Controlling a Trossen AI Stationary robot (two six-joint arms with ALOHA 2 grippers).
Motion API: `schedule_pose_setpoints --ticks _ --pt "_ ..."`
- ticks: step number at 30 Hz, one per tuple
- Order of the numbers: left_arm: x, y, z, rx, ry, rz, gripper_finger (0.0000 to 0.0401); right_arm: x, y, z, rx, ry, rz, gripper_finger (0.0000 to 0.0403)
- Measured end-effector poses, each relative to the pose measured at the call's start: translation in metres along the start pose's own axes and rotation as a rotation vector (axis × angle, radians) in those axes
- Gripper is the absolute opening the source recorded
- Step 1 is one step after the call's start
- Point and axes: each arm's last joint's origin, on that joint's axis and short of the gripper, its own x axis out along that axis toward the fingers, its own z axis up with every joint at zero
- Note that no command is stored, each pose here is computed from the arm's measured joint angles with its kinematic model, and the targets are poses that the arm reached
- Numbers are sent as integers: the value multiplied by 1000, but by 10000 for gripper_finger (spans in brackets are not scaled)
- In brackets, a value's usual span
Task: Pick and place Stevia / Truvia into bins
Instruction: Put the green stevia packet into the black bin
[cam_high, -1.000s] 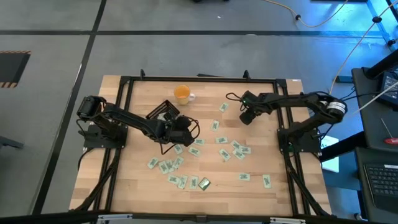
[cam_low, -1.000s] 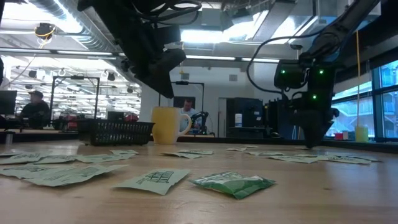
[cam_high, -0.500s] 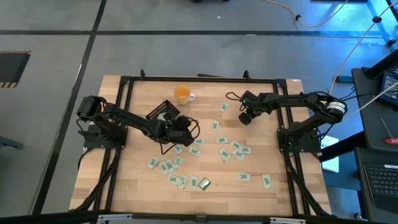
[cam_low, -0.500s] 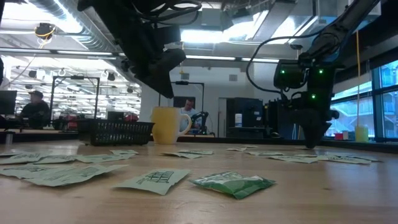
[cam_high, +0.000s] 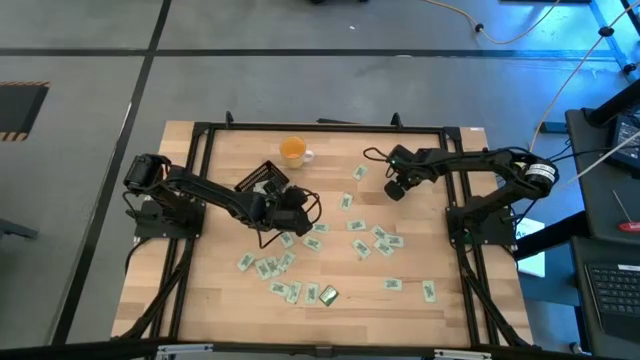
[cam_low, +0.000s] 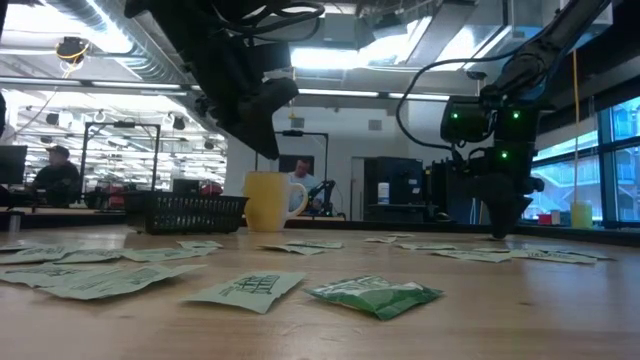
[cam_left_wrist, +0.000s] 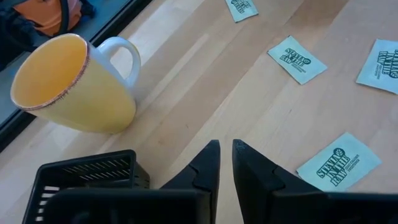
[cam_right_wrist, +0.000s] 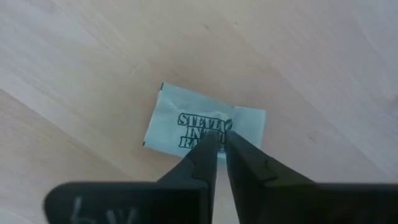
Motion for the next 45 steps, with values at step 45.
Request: schedule_pose_setpoints --ticks 45 --pt "0 -1 0 -7 12 -17 31 -12 6 -2 -149 -58 75 0"
